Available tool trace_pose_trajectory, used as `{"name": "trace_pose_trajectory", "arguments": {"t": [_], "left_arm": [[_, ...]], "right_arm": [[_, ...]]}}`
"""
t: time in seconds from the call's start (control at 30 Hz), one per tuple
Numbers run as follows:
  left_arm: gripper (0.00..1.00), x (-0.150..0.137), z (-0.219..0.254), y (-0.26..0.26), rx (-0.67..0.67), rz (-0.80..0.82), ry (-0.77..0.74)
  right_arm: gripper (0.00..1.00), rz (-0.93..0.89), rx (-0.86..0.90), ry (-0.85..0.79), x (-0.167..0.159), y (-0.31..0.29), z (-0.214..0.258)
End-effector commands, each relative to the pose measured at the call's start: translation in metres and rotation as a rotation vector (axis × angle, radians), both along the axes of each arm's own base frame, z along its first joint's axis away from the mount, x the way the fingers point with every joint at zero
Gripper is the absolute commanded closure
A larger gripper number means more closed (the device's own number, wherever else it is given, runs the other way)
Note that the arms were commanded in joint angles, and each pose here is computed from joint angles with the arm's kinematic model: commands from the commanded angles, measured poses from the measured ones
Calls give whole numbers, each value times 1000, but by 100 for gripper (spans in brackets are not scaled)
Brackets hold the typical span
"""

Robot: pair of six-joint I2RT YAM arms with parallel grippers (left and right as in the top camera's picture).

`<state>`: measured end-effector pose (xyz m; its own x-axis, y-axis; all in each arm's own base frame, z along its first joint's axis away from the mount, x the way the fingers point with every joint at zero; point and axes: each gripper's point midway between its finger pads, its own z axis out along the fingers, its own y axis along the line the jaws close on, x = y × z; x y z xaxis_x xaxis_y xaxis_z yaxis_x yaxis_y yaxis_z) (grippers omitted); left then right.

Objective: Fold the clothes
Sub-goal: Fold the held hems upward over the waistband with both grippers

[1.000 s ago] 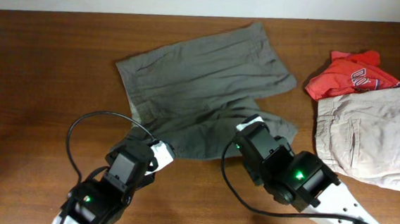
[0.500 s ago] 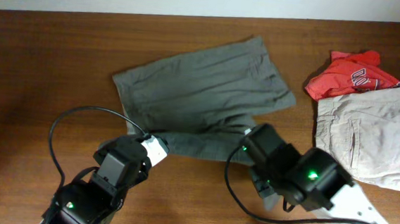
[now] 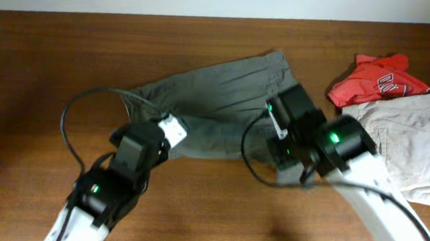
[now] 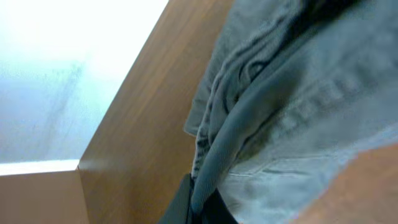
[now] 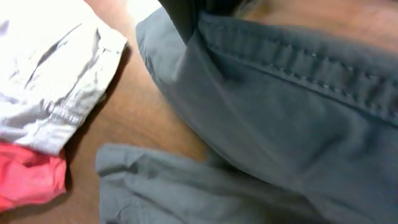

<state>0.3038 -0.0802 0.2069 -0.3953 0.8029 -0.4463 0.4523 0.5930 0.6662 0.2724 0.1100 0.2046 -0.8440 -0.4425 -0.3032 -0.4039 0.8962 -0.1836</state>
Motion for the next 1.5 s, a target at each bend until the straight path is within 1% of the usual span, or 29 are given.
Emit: {"name": "trace_pose_trajectory", "arguments": {"t": [0.0,0.17,0.27,0.3,0.4,0.53,0.67,0.73,0.8,0.87,1.0,1.03,1.07,1.1,1.17,1.2,1.27,1.3,1.33,1.4,1.47], "left_arm": [[100,25,-9,9,55,20,11],[100,54,-27,15,59,45,18],[100,70,-43,17,40,50,36],[100,77,-52,19,30,54,48],[100,89,-66,23,16,66,58],[100,109,-72,28,1,85,18],[100,130,-75,27,-57,68,-34],[100,137,-80,27,-65,45,-39],[100,141,-87,28,-44,12,-28],[100,148,-98,34,-41,26,-27],[99,156,-114,41,-41,44,-23],[93,159,-116,42,-40,50,-31],[83,162,-114,46,-39,61,-49],[73,166,-109,50,-34,78,-73],[64,175,-88,65,-7,148,-154],[53,179,-76,74,10,194,-194],[37,184,-53,86,29,256,-242],[31,185,-44,87,31,262,-246],[28,185,-37,88,34,263,-241],[24,184,-25,87,2,282,-231],[20,181,-18,83,-62,298,-213]], "right_arm": [[96,61,-42,19,27,-13,-13],[96,100,-66,-26,67,-23,-27],[96,138,-58,-88,95,-21,-31],[96,157,-46,-121,111,-19,-34],[96,168,-32,-171,137,-19,-42],[96,247,-26,-220,168,-14,-59],[96,280,-53,-284,202,-14,-76],[96,265,-56,-309,215,-18,-83],[96,255,-54,-334,225,-21,-88],[95,237,-53,-375,239,-26,-90],[88,225,-52,-428,251,-29,-84],[83,222,-52,-439,253,-30,-82],[76,218,-52,-449,255,-30,-80],[73,207,-62,-458,256,-33,-78],[69,136,-98,-474,260,-46,-72],[64,95,-117,-479,261,-53,-69],[56,42,-136,-472,260,-61,-66],[54,40,-139,-455,257,-62,-67],[49,42,-142,-437,254,-63,-68],[46,44,-144,-421,252,-63,-68],[45,44,-144,-421,252,-63,-68]]}}
